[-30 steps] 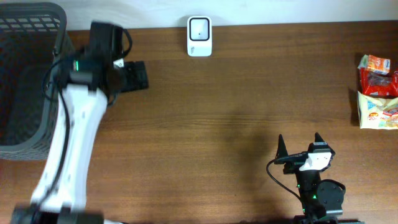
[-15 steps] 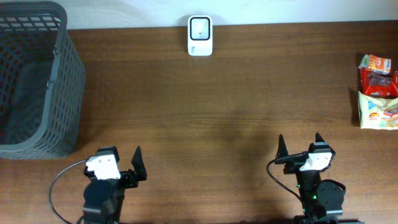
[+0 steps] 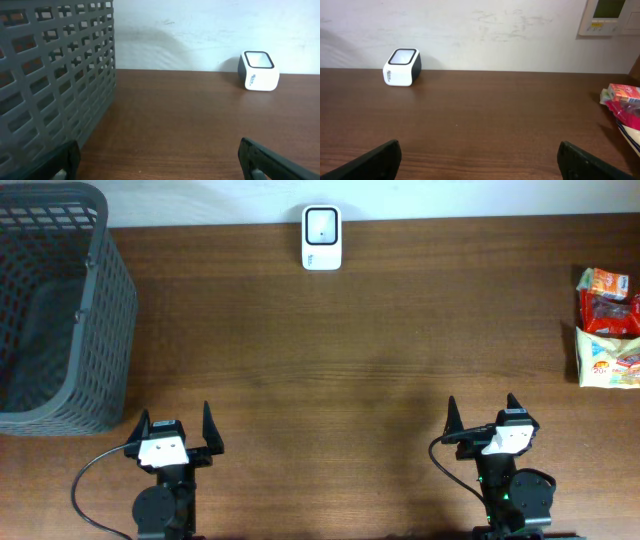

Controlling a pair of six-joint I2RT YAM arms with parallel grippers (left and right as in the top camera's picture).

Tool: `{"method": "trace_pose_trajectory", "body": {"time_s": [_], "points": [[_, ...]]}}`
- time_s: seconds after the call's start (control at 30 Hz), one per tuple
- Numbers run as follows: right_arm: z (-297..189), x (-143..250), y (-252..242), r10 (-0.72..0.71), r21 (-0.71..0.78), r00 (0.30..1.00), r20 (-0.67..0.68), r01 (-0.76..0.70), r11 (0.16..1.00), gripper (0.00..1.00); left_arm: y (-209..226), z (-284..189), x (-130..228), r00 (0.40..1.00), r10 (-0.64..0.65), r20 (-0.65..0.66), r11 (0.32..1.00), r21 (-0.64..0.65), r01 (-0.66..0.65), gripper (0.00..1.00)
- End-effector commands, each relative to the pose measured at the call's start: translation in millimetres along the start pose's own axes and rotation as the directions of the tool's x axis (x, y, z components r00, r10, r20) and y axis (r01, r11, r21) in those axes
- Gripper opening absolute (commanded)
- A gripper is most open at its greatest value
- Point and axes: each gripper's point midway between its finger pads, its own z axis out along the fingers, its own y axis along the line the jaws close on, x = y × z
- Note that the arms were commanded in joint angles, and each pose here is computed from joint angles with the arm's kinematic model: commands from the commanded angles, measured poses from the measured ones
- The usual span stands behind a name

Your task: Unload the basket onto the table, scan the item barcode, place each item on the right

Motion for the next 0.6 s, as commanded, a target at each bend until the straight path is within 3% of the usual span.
{"method": "trace_pose_trajectory", "body": {"time_s": [0.0,0.57], "points": [[0.1,3.2,0.2,0.004,0.002,1.0,-0.005,-0.004,1.0,0.98,-2.1,0.1,2.2,1.0,0.024,0.0,1.0,0.015,-0.024,0.99],[0.1,3.2,0.2,0.004,0.002,1.0,-0.005,-0.004,1.0,0.98,-4.9,-0.1,2.0,1.0,0.014,0.0,1.0,0.028,-0.014,0.99]]}}
